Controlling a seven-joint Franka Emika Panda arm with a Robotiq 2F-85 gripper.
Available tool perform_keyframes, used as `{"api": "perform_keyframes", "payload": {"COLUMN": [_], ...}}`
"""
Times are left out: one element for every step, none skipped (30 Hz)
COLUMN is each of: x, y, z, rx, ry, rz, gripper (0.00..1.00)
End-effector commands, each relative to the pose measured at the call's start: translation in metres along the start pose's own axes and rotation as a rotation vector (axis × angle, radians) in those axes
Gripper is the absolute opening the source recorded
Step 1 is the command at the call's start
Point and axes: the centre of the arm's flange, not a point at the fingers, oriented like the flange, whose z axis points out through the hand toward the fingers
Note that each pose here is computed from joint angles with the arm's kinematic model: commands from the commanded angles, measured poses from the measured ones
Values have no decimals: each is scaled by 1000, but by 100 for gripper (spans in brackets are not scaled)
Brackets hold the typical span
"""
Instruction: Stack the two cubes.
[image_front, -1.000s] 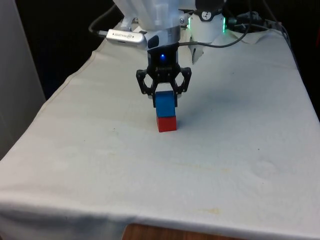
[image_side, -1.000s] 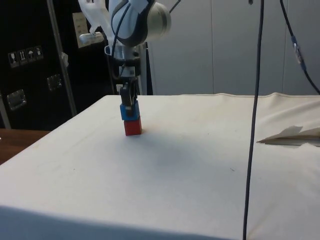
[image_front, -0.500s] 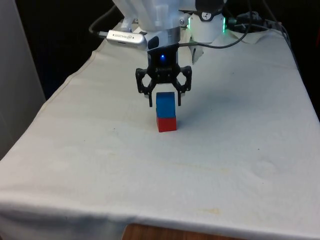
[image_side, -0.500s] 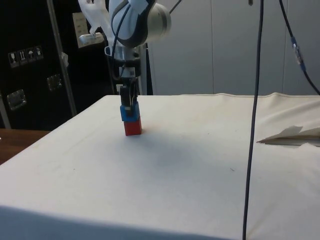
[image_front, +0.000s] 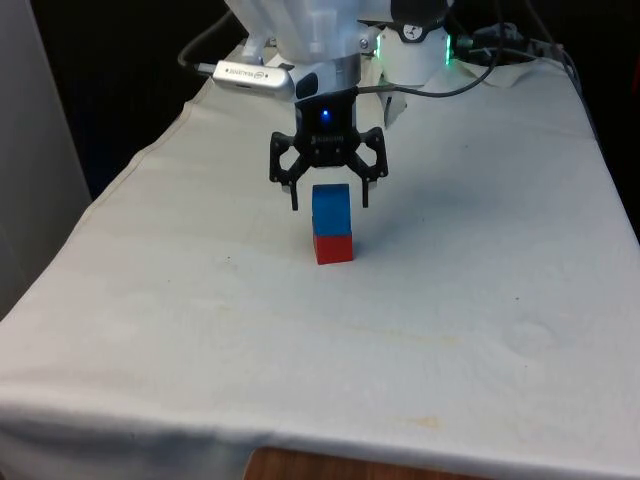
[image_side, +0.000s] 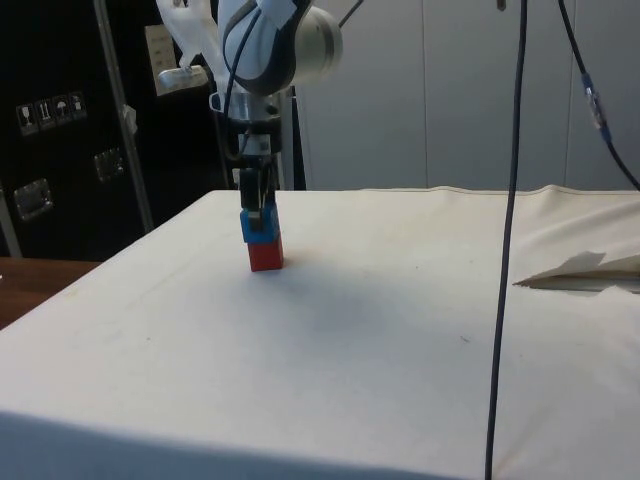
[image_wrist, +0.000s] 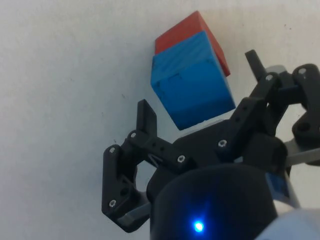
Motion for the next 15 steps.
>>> {"api": "perform_keyframes", "payload": {"x": [0,0,0,0,0,1,1,1,1,1,0,0,0,-1,-2], "y": [0,0,0,0,1,0,0,0,1,1,1,1,1,1,2], "z": [1,1,-1,-1,-2,-6,-8,-3,-10,-13,-16,-22,-25,-29,-31], "rx": [5,6,4,4,4,2,2,-1,2,2,2,3,5,6,7], "ry": [3,2,2,2,2,3,4,5,4,6,6,8,9,10,10], "rz": [1,0,0,0,1,0,0,0,1,0,2,2,1,1,4], "gripper": [100,100,100,100,100,100,100,100,100,100,100,100,100,100,100]}}
